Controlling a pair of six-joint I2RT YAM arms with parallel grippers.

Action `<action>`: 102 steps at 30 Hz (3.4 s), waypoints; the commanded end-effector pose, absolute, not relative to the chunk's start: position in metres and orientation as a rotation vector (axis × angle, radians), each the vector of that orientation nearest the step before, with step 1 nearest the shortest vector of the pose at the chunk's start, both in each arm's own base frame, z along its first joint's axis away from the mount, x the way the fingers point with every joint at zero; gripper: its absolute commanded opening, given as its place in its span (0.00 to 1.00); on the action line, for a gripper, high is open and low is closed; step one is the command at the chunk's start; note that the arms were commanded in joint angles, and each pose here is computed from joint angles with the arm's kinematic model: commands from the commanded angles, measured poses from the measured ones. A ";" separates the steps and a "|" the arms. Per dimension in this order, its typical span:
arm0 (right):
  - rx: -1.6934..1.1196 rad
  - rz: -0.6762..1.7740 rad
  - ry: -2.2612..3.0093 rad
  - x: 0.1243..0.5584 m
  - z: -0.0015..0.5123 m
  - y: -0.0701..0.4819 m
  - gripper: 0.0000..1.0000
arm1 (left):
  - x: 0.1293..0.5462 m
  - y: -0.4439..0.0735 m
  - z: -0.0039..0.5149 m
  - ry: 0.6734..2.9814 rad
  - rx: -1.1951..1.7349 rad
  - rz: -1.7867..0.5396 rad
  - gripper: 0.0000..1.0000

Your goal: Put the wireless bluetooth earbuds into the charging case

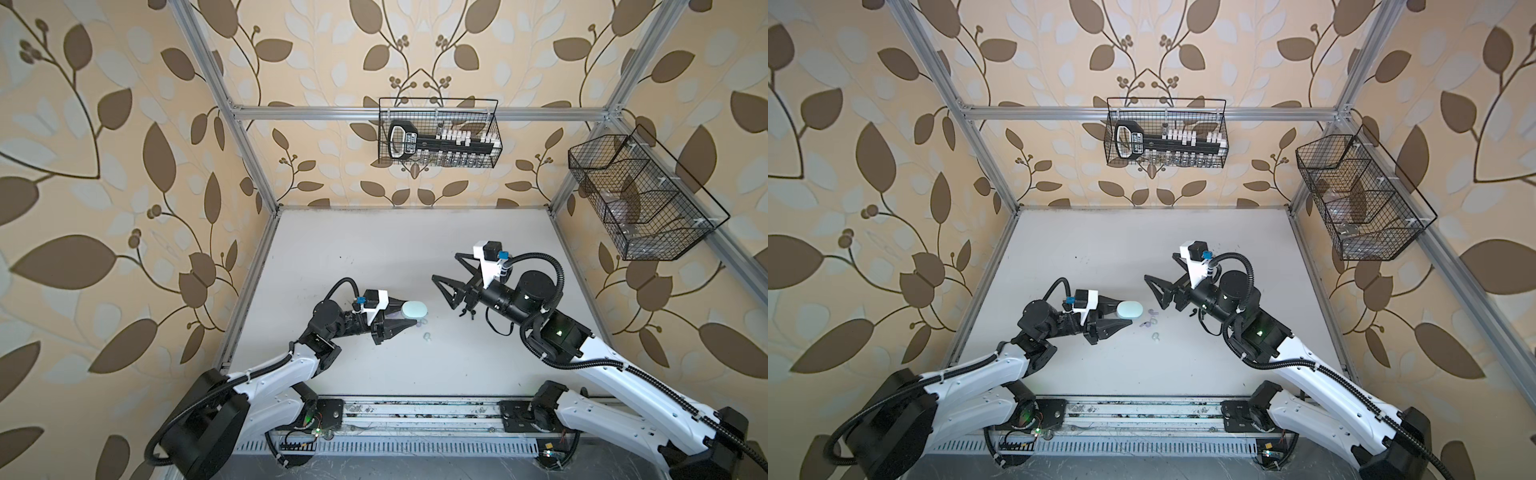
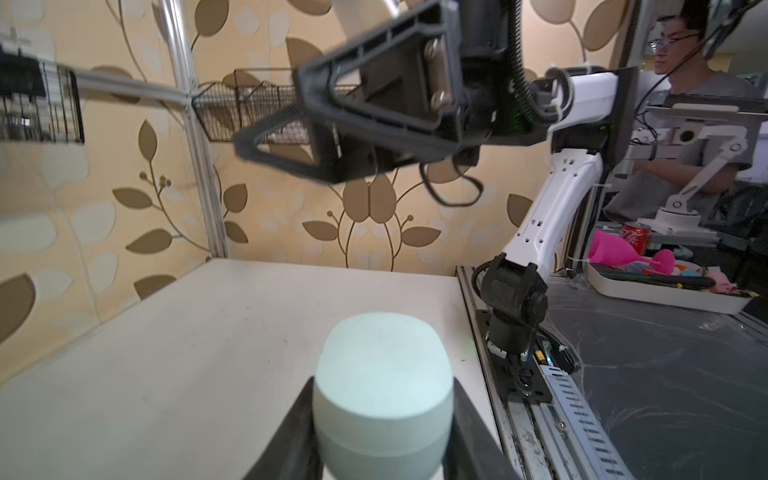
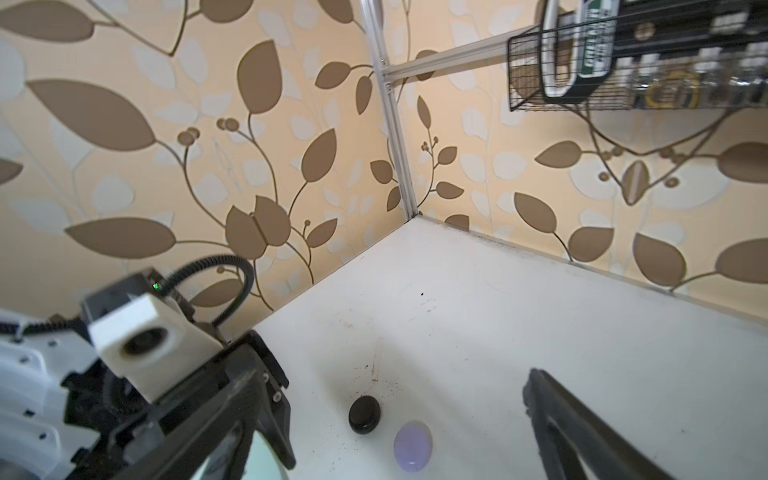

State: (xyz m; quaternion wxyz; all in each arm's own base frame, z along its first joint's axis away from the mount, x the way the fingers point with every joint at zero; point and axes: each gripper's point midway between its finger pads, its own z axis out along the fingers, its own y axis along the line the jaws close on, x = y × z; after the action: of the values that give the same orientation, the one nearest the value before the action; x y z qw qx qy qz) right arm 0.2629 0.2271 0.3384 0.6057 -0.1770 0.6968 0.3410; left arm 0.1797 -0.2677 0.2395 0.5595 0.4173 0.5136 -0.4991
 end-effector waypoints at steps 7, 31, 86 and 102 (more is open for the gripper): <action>-0.529 1.006 1.612 0.239 0.293 0.237 1.00 | 0.172 -0.262 0.258 1.097 0.909 -1.222 0.00; -0.758 0.931 1.571 0.204 0.268 0.281 0.72 | 0.130 -0.271 0.270 0.964 1.062 -1.303 0.00; -0.634 0.951 1.648 0.218 0.275 0.270 0.76 | 0.172 -0.282 0.239 1.171 0.936 -1.270 0.00; -0.092 0.680 1.916 0.270 0.219 0.164 0.70 | 0.179 -0.276 0.240 1.191 0.883 -1.267 0.00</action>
State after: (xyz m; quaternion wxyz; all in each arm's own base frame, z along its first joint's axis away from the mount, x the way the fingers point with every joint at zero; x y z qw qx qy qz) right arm 0.2674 0.1812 0.2640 0.5770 -0.0800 0.7508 0.3113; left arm 0.1774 -0.2809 0.2143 0.5227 0.3762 0.5429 -0.5389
